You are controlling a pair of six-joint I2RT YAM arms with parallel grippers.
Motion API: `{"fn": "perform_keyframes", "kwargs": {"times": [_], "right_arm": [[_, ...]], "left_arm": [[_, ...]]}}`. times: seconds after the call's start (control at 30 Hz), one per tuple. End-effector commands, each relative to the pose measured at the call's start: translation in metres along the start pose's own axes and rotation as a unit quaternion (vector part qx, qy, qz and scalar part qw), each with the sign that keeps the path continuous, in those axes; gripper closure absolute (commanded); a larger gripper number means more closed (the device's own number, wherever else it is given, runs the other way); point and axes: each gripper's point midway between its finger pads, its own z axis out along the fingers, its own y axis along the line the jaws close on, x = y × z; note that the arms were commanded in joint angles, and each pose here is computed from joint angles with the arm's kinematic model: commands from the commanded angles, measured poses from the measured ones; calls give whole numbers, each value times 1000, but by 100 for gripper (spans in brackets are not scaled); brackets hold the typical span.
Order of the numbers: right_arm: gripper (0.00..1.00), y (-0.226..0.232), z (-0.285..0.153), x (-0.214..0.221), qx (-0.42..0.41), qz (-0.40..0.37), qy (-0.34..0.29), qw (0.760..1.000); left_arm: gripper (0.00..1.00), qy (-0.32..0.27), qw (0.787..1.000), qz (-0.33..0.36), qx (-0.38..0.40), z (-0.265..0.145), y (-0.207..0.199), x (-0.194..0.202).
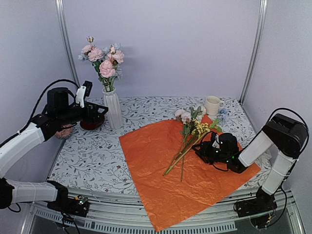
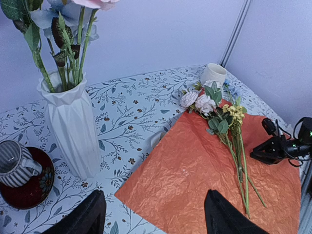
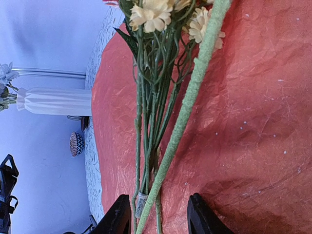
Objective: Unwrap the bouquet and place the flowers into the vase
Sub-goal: Pick up the fake flower from the flattened wrapping paper.
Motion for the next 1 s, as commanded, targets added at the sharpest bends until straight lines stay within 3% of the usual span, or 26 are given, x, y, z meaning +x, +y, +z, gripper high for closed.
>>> {"fn": "perform_keyframes", "kwargs": {"times": [0.0,0.7,0.97], "right_arm": [[58,6,6,-7,-18,10,-3,1000],[64,3,30,-10,-24,27,8,999],[72,0,33,-10,-23,31,9,999]], "left_arm": [[29,4,1000,6,9,1,-5,4],[29,5,1000,6,9,1,-5,5],[29,5,1000,6,9,2,-5,5]]}}
